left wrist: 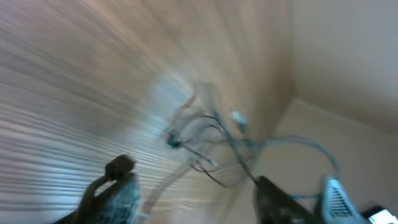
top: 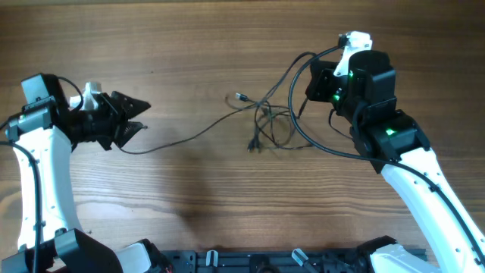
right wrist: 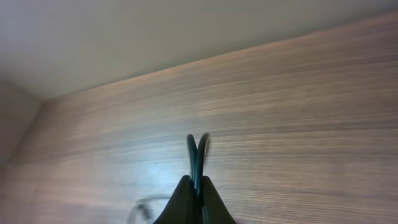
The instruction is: Untangle cables
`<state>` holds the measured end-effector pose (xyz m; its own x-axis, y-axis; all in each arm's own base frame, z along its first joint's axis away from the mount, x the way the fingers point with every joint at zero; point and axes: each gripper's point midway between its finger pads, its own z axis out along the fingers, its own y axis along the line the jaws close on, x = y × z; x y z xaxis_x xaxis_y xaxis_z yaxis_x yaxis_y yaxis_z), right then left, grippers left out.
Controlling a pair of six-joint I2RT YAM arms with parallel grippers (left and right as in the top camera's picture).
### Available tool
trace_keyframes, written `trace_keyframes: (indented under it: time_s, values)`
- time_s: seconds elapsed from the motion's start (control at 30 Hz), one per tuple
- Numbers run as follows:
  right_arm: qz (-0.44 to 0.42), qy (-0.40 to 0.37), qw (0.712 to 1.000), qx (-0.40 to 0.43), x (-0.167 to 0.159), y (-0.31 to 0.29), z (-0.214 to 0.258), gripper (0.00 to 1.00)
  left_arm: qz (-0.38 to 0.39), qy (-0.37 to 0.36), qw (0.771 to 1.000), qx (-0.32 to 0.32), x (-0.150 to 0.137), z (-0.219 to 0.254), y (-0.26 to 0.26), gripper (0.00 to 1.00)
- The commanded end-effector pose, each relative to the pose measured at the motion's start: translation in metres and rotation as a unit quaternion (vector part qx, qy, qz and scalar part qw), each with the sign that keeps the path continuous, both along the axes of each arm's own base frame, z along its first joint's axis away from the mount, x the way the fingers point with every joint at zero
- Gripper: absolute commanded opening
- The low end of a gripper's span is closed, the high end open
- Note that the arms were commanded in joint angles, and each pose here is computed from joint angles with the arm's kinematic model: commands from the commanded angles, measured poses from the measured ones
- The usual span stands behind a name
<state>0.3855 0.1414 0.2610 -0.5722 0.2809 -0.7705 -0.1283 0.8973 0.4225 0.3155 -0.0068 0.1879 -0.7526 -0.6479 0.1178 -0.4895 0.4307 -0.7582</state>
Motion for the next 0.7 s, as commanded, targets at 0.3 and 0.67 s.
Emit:
trace_keyframes:
  time_s: [0.3, 0.67]
  values:
    - [0.278, 0.015, 0.955, 0.102, -0.028, 0.103, -0.007, 0.07, -0.186, -0.204, 0.919, -0.283, -0.007, 0.116, -0.088, 1.0]
    - [0.602, -0.081, 0.775, 0.174, -0.138, 0.148, 0.042, 0.96, -0.238, -0.173, 0.927, 0.232, 0.031, -0.015, -0.055, 0.92]
